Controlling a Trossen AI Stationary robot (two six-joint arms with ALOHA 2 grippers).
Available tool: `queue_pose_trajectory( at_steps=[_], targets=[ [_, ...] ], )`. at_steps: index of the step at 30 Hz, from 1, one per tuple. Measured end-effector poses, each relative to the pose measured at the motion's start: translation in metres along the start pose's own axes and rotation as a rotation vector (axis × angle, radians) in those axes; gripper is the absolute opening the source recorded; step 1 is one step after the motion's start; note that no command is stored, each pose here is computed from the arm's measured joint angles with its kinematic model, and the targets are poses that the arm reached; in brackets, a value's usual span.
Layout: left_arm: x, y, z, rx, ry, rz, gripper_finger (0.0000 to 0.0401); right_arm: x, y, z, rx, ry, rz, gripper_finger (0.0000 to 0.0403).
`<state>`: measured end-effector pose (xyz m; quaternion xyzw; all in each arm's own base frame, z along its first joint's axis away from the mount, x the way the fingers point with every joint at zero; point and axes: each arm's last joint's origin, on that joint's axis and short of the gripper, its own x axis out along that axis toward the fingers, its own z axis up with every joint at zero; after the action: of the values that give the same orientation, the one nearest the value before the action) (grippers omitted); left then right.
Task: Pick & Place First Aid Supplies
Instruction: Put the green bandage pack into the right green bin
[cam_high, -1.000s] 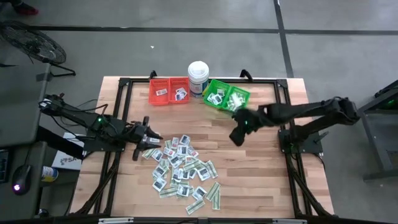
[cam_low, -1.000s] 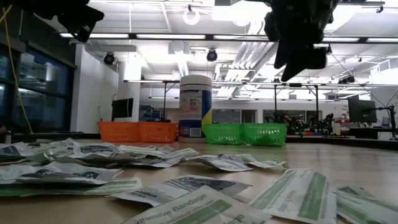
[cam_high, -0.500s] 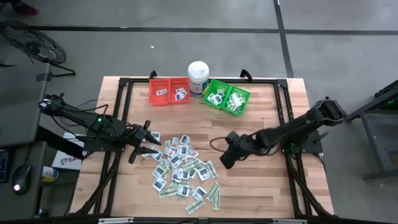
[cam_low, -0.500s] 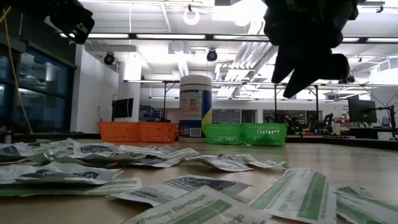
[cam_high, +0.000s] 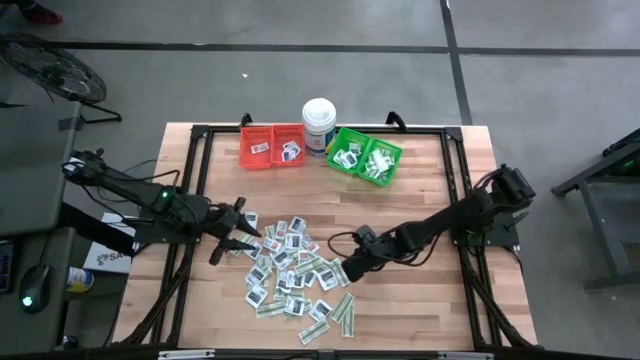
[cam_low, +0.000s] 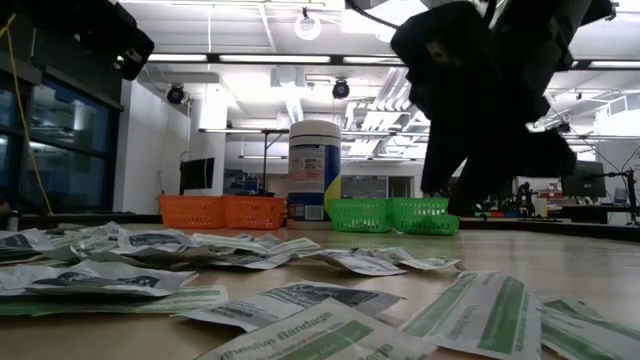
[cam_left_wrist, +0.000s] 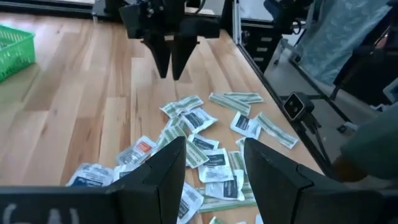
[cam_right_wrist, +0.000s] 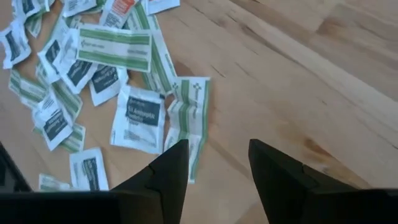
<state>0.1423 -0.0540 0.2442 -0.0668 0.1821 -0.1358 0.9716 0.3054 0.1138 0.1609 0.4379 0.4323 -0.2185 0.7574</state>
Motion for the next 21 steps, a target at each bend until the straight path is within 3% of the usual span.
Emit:
queue_pose_trajectory(
  at_steps=[13,21],
  targets=[
    [0.023,-0.001,-0.002,-0.026,0.024,0.016,0.0162,0.03,0.002,-0.004,-0.03,0.012,0.041,0.0204],
    [0.035,-0.001,-0.004,-0.029,0.035,0.02,0.0162,0.036,0.004,0.004,-0.057,-0.013,0.085,0.0209]
  ],
)
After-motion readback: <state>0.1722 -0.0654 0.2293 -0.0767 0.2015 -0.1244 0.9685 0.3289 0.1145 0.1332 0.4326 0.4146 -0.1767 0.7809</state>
